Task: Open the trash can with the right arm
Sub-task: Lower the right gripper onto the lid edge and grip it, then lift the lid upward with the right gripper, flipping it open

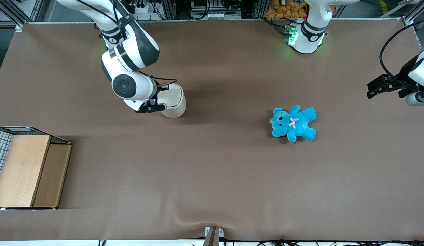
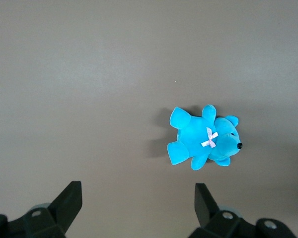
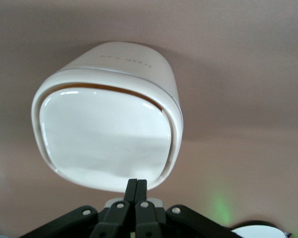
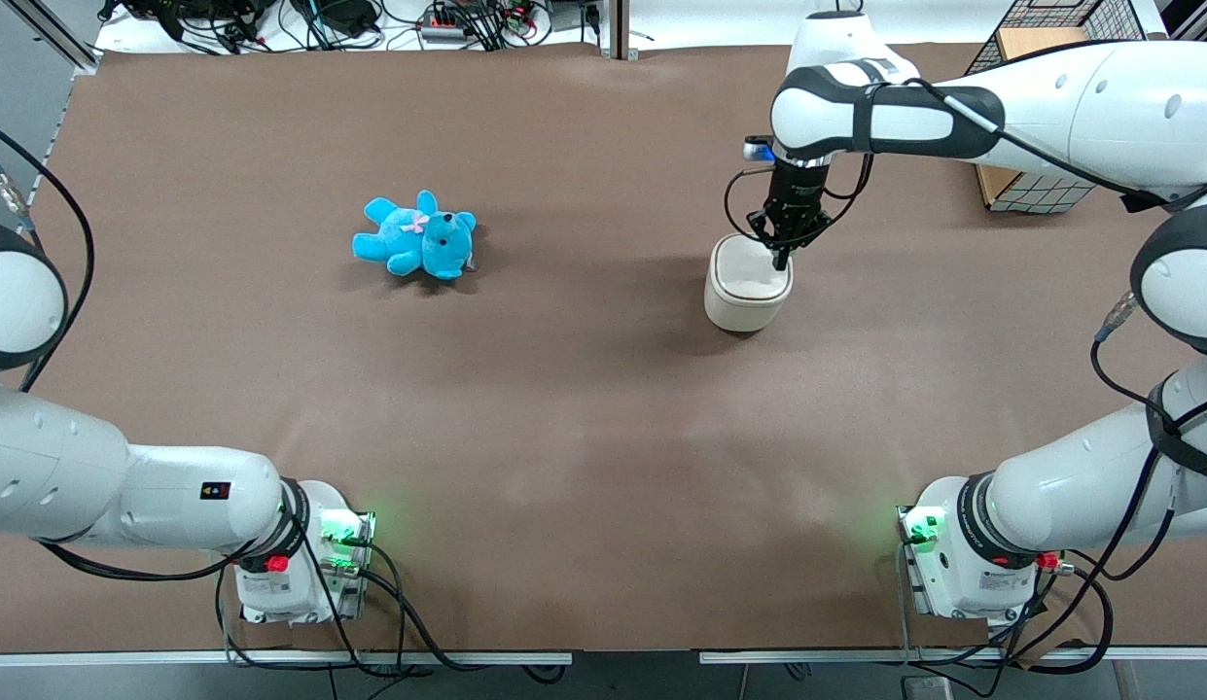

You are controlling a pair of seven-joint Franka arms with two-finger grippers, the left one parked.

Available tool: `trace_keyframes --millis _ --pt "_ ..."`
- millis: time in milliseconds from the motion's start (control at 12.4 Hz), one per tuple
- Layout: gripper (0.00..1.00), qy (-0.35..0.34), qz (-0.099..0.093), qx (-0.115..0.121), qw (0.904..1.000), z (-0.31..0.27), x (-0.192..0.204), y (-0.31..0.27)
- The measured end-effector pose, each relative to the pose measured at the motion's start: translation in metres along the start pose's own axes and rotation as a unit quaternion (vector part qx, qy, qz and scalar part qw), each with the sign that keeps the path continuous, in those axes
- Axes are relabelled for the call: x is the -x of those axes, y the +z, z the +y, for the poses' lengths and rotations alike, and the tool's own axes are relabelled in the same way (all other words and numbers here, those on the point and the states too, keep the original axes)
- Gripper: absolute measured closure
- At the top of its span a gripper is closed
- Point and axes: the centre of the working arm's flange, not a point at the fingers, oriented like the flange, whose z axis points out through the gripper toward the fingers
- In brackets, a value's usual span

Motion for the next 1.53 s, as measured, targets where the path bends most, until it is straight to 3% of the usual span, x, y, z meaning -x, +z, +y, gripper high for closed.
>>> trace_keyframes --millis 966,1287,1368,1529 --pt "0.99 0.006 0.002 -0.006 1.0000 -0.001 -0.006 0.016" --pt "0.99 0.011 -0.017 0.006 0.9998 -0.001 0.012 -0.036" --pt "0.99 0.014 -0.011 0.005 0.9998 0.003 0.016 -0.062" --pt "0.81 0.033 0.025 -0.011 0.9991 0.024 0.018 -0.120"
